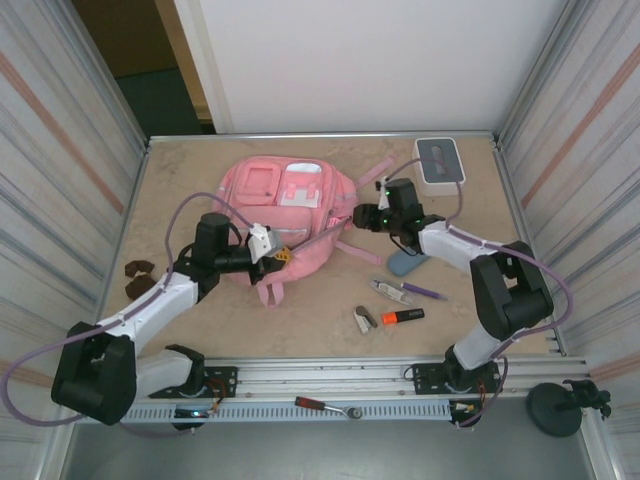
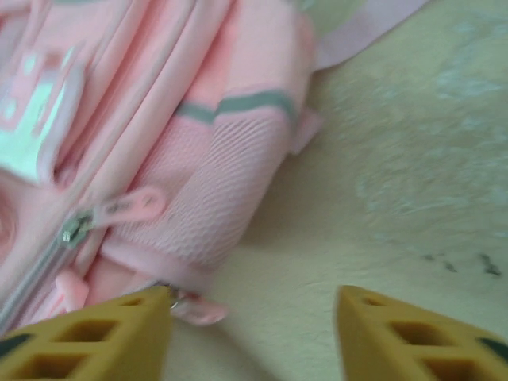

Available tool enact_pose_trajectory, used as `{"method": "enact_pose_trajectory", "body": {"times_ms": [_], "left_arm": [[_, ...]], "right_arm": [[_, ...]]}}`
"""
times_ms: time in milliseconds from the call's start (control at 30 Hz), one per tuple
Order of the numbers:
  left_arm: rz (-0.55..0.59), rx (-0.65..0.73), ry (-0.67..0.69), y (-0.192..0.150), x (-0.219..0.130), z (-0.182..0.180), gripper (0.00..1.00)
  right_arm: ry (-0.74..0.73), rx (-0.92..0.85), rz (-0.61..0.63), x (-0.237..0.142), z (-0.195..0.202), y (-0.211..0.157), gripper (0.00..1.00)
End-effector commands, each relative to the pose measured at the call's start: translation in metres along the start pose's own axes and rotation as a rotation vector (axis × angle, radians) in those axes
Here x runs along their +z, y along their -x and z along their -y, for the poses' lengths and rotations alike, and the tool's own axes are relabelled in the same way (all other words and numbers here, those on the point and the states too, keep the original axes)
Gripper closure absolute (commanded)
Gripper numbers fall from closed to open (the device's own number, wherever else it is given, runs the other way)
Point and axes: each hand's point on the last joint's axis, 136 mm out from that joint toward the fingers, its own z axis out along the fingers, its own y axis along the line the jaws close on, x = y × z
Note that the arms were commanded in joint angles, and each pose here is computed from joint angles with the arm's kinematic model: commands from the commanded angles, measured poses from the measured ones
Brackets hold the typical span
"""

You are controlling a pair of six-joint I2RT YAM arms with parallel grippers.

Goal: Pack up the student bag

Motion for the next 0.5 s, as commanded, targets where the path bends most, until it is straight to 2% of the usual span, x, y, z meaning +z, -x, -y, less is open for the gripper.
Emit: {"method": "enact_pose_trajectory", "body": {"times_ms": [0, 133, 300, 333, 400, 467], "left_arm": [[0.105, 0.064, -0.056, 0.032, -0.002, 0.004, 1.0], [0.086, 0.057, -0.055, 0.028, 0.002, 0.002, 1.0], [0.066, 0.043, -0.033, 0.025, 0.004, 0.0, 0.98], [0.061, 0.034, -0.025, 0.024, 0.005, -0.001, 0.97], [0.05, 0.015, -0.017, 0.023, 0.007, -0.003, 0.96], [0.029, -0.012, 0.003, 0.02, 0.009, -0.007, 0.96]], "right_arm": [[0.109, 0.145, -0.012, 0.003, -0.005, 0.02, 0.28], [0.159, 0.242, -0.101, 0.048, -0.012, 0.027, 0.31], [0.244, 0.326, -0.172, 0.092, -0.022, 0.025, 0.49], [0.249, 0.324, -0.179, 0.094, -0.023, 0.026, 0.55], [0.239, 0.309, -0.181, 0.094, -0.02, 0.028, 0.8], [0.227, 0.3, -0.152, 0.082, -0.013, 0.033, 0.97]]}}
